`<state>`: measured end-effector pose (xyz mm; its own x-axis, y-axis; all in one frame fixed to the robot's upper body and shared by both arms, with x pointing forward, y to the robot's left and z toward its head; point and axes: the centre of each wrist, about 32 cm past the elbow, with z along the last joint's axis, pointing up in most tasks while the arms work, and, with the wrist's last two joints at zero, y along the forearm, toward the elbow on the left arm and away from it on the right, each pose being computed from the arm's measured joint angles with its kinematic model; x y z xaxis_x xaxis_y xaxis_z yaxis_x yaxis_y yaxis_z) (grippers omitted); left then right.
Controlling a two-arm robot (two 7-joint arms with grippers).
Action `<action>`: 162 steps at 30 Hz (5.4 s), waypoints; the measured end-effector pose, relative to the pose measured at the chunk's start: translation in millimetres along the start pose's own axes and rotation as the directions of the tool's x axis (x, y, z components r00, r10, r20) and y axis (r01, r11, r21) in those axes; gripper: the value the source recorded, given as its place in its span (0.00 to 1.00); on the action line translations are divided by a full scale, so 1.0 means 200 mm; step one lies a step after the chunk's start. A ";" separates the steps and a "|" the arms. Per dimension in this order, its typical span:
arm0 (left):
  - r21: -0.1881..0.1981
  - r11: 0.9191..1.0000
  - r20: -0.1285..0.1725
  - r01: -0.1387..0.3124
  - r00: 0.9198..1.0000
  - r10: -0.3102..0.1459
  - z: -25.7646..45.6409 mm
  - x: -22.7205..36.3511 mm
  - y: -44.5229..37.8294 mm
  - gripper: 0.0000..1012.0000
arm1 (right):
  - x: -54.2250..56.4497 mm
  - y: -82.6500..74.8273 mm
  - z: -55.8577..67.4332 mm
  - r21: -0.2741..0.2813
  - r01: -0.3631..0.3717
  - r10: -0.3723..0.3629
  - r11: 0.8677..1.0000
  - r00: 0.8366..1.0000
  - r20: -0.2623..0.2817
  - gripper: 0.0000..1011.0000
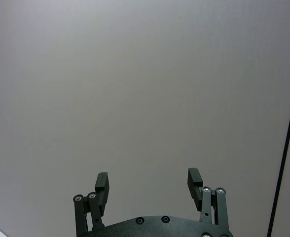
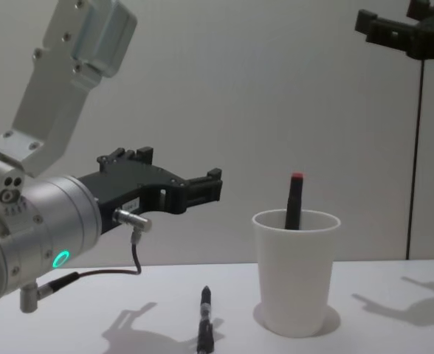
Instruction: Place the pen into the pen holder.
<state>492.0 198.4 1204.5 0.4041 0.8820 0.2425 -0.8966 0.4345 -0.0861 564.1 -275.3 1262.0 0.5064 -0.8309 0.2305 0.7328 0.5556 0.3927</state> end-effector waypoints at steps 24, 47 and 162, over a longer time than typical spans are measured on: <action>0.000 1.000 0.000 0.000 1.000 0.000 0.000 0.000 0.000 0.99 | -0.21 -0.18 -0.06 -0.139 0.085 -0.094 0.987 0.994 -0.059 0.99; 0.000 1.000 0.000 0.000 1.000 0.000 0.000 0.000 0.000 0.99 | -0.48 -0.42 -0.07 -0.333 0.186 -0.227 0.924 0.970 -0.088 0.99; 0.000 1.000 0.000 0.000 1.000 0.000 0.000 0.000 0.000 0.99 | -0.55 -0.48 -0.06 -0.384 0.212 -0.263 0.899 0.961 -0.084 0.99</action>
<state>492.0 198.4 1204.4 0.4040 0.8820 0.2425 -0.8966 0.4343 -0.0860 443.3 -237.1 1188.7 0.3326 -0.9421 0.0432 0.9404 0.3348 0.0603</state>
